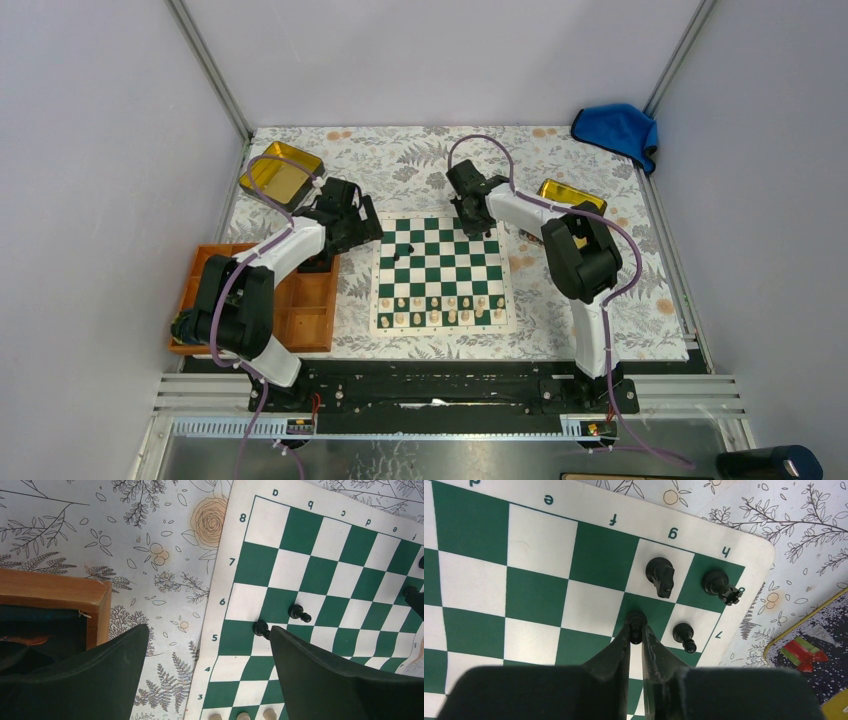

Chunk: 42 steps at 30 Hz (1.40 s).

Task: Set up the chess pieces on the board
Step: Place the chess piece on the chessboard.

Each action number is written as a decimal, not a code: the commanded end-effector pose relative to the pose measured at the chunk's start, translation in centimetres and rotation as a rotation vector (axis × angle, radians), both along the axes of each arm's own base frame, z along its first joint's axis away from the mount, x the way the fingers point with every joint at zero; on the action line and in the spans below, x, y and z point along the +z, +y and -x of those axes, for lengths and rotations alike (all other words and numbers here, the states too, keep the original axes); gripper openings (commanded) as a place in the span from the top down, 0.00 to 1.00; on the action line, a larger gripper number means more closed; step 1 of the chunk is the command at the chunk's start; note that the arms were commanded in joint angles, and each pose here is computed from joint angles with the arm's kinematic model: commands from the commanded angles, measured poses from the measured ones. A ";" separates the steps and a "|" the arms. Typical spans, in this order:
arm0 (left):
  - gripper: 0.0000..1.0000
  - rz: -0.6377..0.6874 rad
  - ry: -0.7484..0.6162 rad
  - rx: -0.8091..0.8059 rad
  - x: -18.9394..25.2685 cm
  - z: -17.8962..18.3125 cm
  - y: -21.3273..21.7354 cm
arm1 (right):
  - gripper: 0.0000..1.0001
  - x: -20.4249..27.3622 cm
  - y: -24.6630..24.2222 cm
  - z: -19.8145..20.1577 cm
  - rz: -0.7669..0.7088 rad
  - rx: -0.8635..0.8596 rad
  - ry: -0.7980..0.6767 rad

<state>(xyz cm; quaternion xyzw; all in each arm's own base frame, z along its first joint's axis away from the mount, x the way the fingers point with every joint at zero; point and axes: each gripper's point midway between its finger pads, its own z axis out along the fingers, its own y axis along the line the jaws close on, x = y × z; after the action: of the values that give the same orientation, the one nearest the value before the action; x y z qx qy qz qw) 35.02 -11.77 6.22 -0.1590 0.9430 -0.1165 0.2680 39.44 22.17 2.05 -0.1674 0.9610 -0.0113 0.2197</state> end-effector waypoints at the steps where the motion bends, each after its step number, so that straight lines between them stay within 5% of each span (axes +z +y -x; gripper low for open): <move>1: 0.01 0.017 -0.031 0.003 0.2 -0.9 -0.2 | 0.92 2.4 -0.6 -0.7 -0.011 -0.025 -0.053; 12: 0.01 0.014 -0.023 0.001 -0.1 -0.9 -0.2 | 0.90 1.9 -0.8 -0.7 -0.009 -0.027 -0.035; 21: 0.01 0.014 -0.022 -0.001 0.0 -1.2 -0.3 | 0.65 2.2 -0.3 -0.9 -0.026 -0.017 -0.029; 42: 0.01 0.002 -0.041 0.007 0.6 -2.0 -0.2 | 0.50 9.4 5.6 -0.5 -0.127 0.131 -0.137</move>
<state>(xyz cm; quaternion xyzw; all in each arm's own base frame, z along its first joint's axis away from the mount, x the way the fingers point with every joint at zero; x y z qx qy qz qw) 35.15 -11.92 5.53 -0.1584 0.9459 -0.1153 0.2586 40.76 24.18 6.80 -0.1736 0.9506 0.0103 0.2569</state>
